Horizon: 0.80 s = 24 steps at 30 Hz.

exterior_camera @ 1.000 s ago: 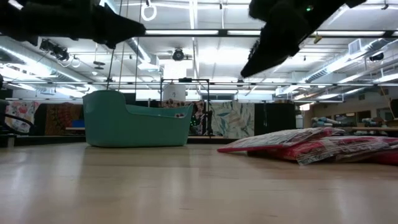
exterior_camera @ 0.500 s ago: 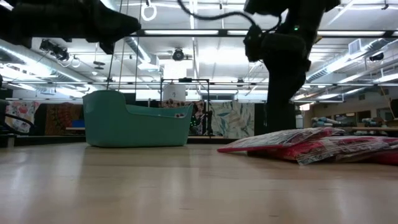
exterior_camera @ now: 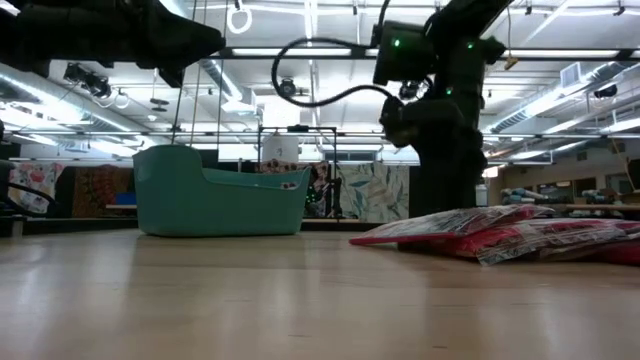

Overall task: Sort popcorn bags into baskets
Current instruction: Put the red popcorn bag into the blue bin

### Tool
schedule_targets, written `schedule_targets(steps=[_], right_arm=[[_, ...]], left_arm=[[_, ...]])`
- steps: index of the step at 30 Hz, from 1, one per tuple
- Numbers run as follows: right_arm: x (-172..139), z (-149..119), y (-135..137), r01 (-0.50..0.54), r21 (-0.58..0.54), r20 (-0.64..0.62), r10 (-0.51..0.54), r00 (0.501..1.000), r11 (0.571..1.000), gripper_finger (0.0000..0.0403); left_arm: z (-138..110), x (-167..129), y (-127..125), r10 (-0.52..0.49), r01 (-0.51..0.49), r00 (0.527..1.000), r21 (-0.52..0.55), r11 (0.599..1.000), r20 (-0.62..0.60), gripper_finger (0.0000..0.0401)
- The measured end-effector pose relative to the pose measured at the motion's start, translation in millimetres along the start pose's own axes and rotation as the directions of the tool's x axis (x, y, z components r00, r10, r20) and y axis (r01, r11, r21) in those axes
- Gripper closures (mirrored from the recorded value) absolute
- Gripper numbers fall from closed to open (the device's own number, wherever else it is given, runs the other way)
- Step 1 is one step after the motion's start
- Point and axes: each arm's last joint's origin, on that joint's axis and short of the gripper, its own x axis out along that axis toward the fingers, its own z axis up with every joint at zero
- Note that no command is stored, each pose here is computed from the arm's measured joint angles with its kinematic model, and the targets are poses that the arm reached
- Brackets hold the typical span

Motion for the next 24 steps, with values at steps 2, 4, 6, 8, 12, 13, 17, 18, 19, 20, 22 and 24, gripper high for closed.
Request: schedule_targets(steps=[2,4,6,8,12,13,17,18,19,20,22,24], right_arm=[[3,3,-4,-0.007,0.008,-0.017,0.007,1.000,1.000,0.0086],[7,6,-8,-0.029,0.017,-0.034,0.030,0.999,0.999,0.0093],[8,9,-10,-0.059,0.019,-0.037,0.059,0.998,0.998,0.0101],[12,13,-11,-0.081,0.017,-0.026,0.081,0.996,0.997,0.0111],[23,14,-13,-0.075,0.006,-0.065,0.075,0.995,0.997,0.0138],[26,15,-13,-0.079,-0.001,-0.069,0.079,0.994,0.997,0.0146],[33,16,-12,-0.091,-0.021,-0.081,0.089,0.993,0.996,0.0182],[34,16,-12,-0.092,-0.021,-0.080,0.090,0.993,0.996,0.0191],[33,17,-12,-0.093,-0.022,-0.076,0.091,0.993,0.995,0.0200],[32,17,-13,-0.094,-0.024,-0.070,0.092,0.993,0.995,0.0208],[31,18,-13,-0.092,-0.028,-0.058,0.090,0.994,0.995,0.0223],[30,19,-14,-0.080,-0.029,-0.043,0.079,0.996,0.996,0.0237]], left_arm=[[0,0,0,0.000,0.000,1.000,0.000,1.000,0.000,0.0333],[-1,0,0,0.000,0.000,1.000,0.002,1.000,-0.008,0.0333],[-2,0,0,-0.001,0.001,1.000,0.005,1.000,-0.022,0.0333],[-3,0,0,-0.001,0.001,1.000,0.007,1.000,-0.030,0.0333],[-5,0,0,-0.001,0.001,0.999,0.013,1.000,-0.052,0.0333],[-5,0,0,-0.001,0.001,0.999,0.013,1.000,-0.054,0.0333],[-6,0,0,-0.001,0.002,0.998,0.015,1.000,-0.061,0.0333],[-6,0,0,-0.001,0.002,0.998,0.016,1.000,-0.063,0.0333],[-6,0,0,-0.001,0.002,0.998,0.016,1.000,-0.065,0.0333],[-6,0,0,-0.001,0.002,0.998,0.017,1.000,-0.066,0.0333],[-6,0,0,-0.001,0.002,0.998,0.017,1.000,-0.067,0.0333],[-7,0,0,-0.001,0.002,0.997,0.018,1.000,-0.071,0.0333]])
